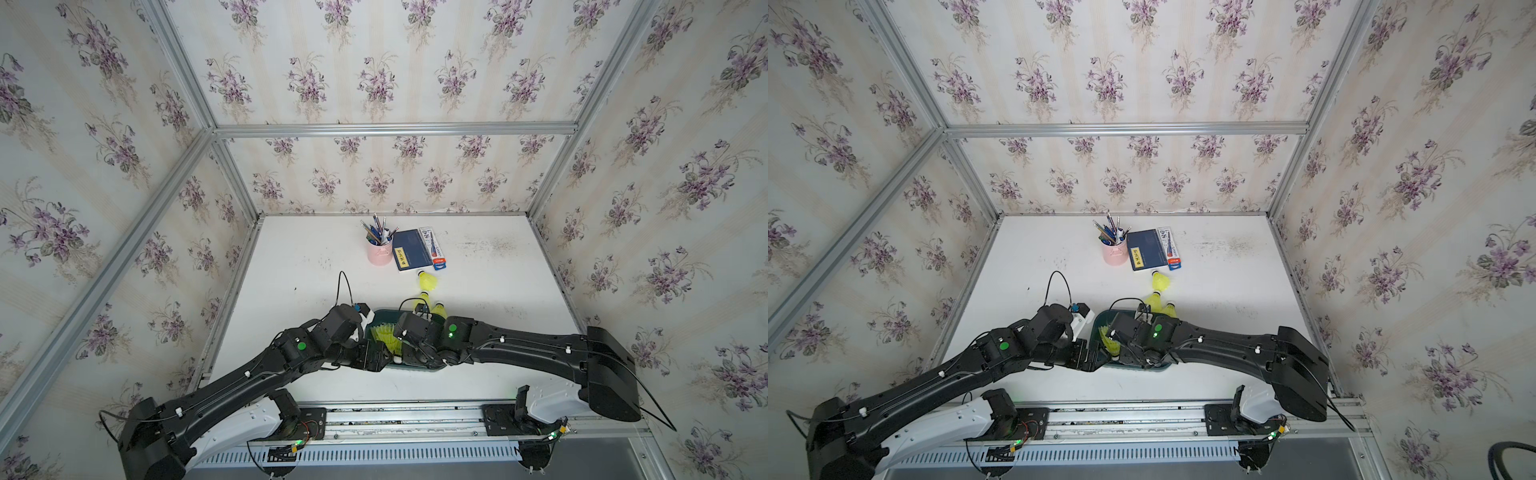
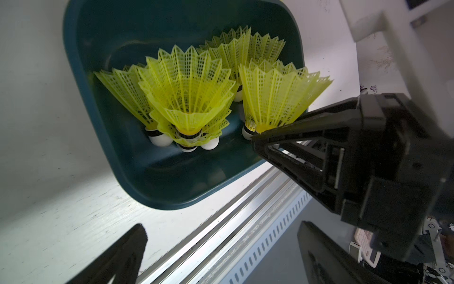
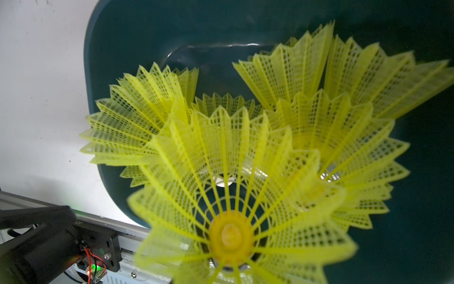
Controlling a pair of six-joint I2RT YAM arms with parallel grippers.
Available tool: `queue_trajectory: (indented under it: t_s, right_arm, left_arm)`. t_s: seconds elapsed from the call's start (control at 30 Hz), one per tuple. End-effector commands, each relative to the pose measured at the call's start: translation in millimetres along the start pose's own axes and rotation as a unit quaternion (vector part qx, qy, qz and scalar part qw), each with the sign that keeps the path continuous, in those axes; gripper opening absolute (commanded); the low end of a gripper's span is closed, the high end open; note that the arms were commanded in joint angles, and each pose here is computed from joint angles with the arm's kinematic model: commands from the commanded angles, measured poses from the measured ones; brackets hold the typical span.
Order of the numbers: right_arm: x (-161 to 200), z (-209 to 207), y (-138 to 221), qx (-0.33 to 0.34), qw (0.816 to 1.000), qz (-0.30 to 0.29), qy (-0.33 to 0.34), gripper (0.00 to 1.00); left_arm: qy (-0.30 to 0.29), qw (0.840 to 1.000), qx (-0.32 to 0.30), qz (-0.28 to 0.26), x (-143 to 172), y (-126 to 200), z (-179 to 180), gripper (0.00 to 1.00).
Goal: Put the shuttlecocks into the storage box
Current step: Place the shuttlecock in the storage box.
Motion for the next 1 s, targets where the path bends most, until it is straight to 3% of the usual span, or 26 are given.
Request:
queue_trajectory:
  t_s: [0.0, 0.43, 0.97]
  right_arm:
    - [-3.0, -1.1, 3.8, 0.014, 1.0, -0.014, -0.005, 0.19]
    - [-7.6, 4.9, 28.6, 0.034, 0.999, -0.034, 0.014, 0.19]
    - [7.9, 13.0, -1.4, 0.012, 0.999, -0.001, 0.03, 0.2]
  left_arm:
    - [-0.002, 1.0, 0.008, -0.016, -4.9, -1.5, -4.6, 1.0]
    - [0.003, 1.0, 0.003, -0.021, -3.7, -1.7, -1.1, 1.0]
    - [0.008, 1.0, 0.005, -0.025, 2.7, -0.2, 7.7, 1.0]
Point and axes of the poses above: each gripper's point midway between its finger pads, its own y axis back along the fingers, its own z axis along the line the jaws close on, x = y × z, the point moved 8 cm from there along y, back along the fingers, and after that the axes turned 15 degrees about y, right-handed, at the moved point
